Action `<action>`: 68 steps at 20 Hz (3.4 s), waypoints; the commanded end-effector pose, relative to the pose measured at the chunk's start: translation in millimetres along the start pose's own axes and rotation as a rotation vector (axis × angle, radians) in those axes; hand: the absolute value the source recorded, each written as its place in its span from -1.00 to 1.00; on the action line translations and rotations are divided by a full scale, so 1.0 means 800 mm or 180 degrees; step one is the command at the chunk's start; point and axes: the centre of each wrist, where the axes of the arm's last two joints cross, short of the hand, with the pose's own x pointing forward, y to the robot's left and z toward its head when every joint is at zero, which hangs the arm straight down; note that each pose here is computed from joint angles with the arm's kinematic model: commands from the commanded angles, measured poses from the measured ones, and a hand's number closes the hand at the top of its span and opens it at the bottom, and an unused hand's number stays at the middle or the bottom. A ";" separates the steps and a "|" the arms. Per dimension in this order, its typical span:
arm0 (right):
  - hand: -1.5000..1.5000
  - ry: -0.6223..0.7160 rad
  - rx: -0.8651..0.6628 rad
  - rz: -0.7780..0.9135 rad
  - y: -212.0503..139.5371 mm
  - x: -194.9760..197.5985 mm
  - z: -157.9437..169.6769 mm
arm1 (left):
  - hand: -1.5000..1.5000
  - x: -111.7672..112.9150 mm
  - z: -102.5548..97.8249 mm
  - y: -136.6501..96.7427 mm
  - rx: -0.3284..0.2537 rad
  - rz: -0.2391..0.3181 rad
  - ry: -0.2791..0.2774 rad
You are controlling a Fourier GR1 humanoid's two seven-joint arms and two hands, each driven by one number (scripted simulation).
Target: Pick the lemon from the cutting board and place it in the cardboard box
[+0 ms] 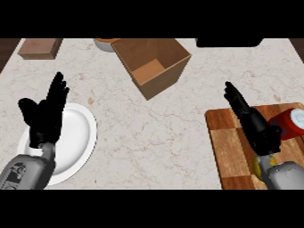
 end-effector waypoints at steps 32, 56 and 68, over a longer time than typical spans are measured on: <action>-1.00 0.1020 0.0106 0.3596 -0.113 0.169 0.201 | 0.00 0.028 -0.003 0.032 -0.1406 -0.0710 -0.1095; -1.00 0.1960 0.0096 0.3837 0.013 0.113 0.114 | 0.00 0.033 -0.011 0.041 -0.1426 -0.0713 -0.1076; -1.00 0.2256 0.0023 0.3959 -0.012 0.076 0.103 | 0.00 0.023 -0.017 0.040 -0.1397 -0.0797 -0.1074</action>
